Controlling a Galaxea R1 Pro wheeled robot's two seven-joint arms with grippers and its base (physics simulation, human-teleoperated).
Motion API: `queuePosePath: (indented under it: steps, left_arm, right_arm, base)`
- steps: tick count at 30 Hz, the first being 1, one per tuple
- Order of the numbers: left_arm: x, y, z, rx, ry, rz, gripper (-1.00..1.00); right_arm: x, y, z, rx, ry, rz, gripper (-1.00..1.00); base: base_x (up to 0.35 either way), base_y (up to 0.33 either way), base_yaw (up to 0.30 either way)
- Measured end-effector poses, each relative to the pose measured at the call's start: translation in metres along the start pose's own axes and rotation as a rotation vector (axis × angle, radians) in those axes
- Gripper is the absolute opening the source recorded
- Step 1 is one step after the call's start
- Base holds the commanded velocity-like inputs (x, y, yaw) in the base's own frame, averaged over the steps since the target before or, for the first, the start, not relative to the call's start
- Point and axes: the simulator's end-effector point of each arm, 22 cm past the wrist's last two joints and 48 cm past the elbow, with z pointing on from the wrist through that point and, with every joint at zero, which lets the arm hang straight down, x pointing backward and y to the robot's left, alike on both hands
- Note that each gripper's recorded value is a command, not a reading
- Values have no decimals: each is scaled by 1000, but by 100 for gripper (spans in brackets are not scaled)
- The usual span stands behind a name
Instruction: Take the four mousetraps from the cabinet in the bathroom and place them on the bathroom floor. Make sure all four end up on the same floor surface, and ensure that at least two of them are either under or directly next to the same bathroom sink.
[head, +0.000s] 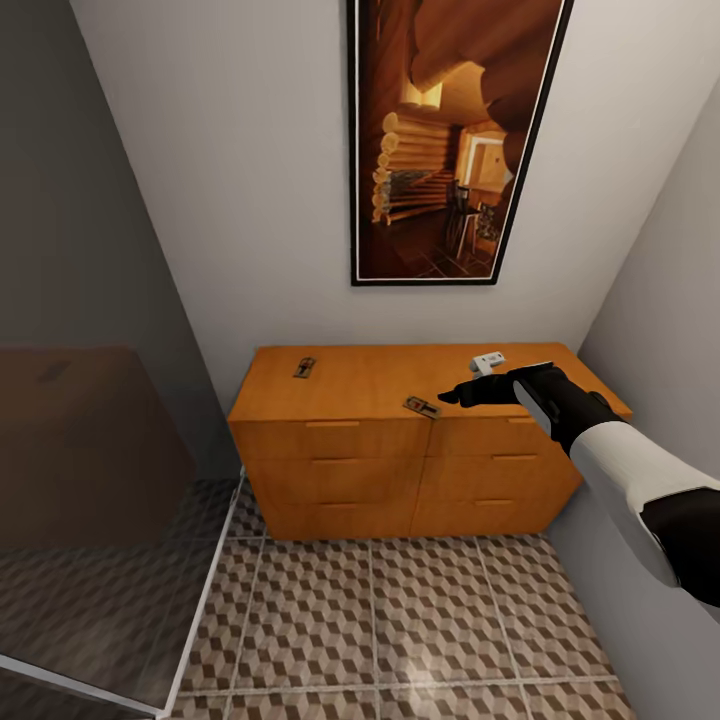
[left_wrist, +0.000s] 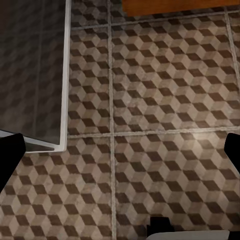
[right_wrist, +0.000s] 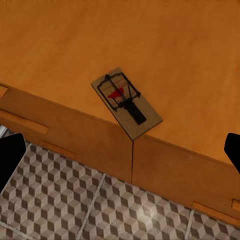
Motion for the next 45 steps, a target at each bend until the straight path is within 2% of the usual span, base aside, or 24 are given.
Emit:
queuePosePath:
  steps: [10,25,28,32,36,45]
  left_arm:
    - [0,0,0,0,0,0,100]
    - [0,0,0,1,0,1,100]
    - [0,-1,0,1,0,1,100]
    - [0,-1,0,2,0,0,100]
    - [0,-2,0,3,1,-1,100]
    - [0,-2,0,3,0,-1,100]
  right_arm:
    - [11,-3,3,4,22,13,100]
    - [14,-8,4,16,18,7,100]
    - [16,-10,4,30,28,-13,100]
    - [21,-18,4,71,55,-70,100]
    - [24,-24,3,97,73,-105,100]
    - [24,-24,3,104,77,-121,100]
  base:
    - [2,2,0]
    - [0,0,0]
    - [0,0,0]
    - [0,0,0]
    - [0,0,0]
    - [0,0,0]
